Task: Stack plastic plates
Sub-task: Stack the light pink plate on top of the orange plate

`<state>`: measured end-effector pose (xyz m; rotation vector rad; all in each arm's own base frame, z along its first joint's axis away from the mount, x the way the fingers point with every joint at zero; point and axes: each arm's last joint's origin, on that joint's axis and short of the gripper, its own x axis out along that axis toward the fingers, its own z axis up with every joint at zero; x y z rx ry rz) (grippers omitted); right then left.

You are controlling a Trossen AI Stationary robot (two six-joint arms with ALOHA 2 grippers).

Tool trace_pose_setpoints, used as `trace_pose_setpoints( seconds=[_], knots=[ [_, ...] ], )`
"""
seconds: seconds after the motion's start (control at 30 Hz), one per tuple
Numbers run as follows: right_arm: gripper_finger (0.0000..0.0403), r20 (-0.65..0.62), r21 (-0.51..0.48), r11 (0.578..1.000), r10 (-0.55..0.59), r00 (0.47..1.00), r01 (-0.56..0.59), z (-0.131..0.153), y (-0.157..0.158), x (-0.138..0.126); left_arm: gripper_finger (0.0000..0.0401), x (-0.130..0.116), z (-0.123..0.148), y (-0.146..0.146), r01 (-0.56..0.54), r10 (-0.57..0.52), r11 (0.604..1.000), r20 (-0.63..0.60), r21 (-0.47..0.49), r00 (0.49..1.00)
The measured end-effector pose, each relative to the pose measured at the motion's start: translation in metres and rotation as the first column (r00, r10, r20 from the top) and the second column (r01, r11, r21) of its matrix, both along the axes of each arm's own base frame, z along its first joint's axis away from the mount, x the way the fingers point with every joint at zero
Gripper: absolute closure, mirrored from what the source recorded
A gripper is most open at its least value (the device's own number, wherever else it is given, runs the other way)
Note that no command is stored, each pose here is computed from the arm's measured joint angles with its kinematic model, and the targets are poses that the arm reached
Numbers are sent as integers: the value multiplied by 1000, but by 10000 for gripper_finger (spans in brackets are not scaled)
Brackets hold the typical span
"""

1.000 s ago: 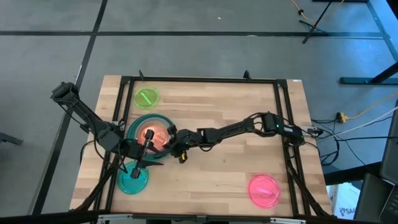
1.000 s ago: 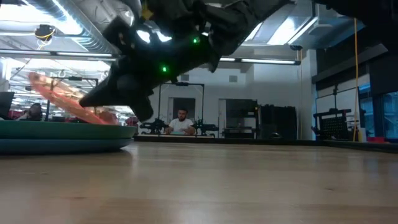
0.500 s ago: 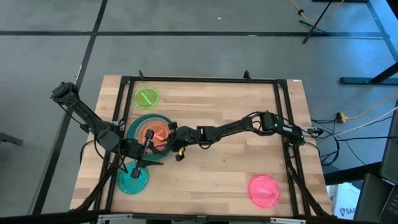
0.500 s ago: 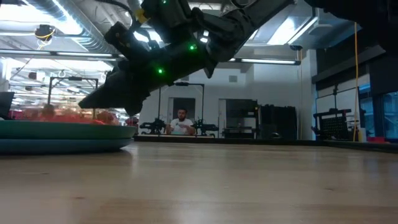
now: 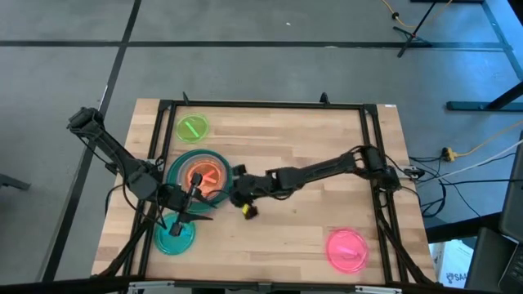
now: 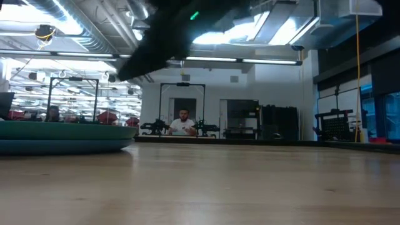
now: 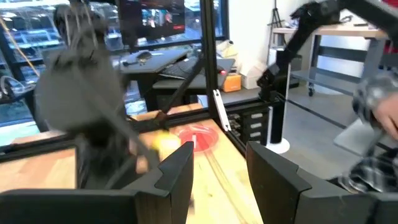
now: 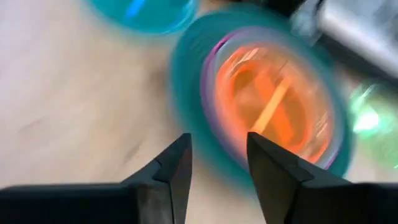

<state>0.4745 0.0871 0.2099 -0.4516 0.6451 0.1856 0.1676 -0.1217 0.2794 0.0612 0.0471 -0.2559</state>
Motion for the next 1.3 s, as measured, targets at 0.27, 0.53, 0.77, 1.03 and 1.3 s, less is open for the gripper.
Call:
trace_pose_setpoints(
  seconds=[0.27,0.53,0.77,1.03,1.3],
  knots=[
    [263,-436,129,976,-102,894,174,31,54,-79,261,-2,-2,-2,12,-12,1000,-21,-12,1000],
    [263,-610,127,926,-209,764,354,42,99,-155,261,-2,-2,-2,10,-10,999,-28,-31,1000],
    [263,-656,171,728,-419,628,664,37,76,-238,261,-2,-2,-2,9,-10,1000,-30,-29,999],
    [263,-754,212,564,-425,501,798,-22,63,-321,261,-2,-5,-2,7,-8,1000,-58,-17,998],
    [263,-777,280,564,-342,529,777,-56,68,-339,261,-1,-8,-2,-6,4,1000,-76,-23,997]
  ],
)
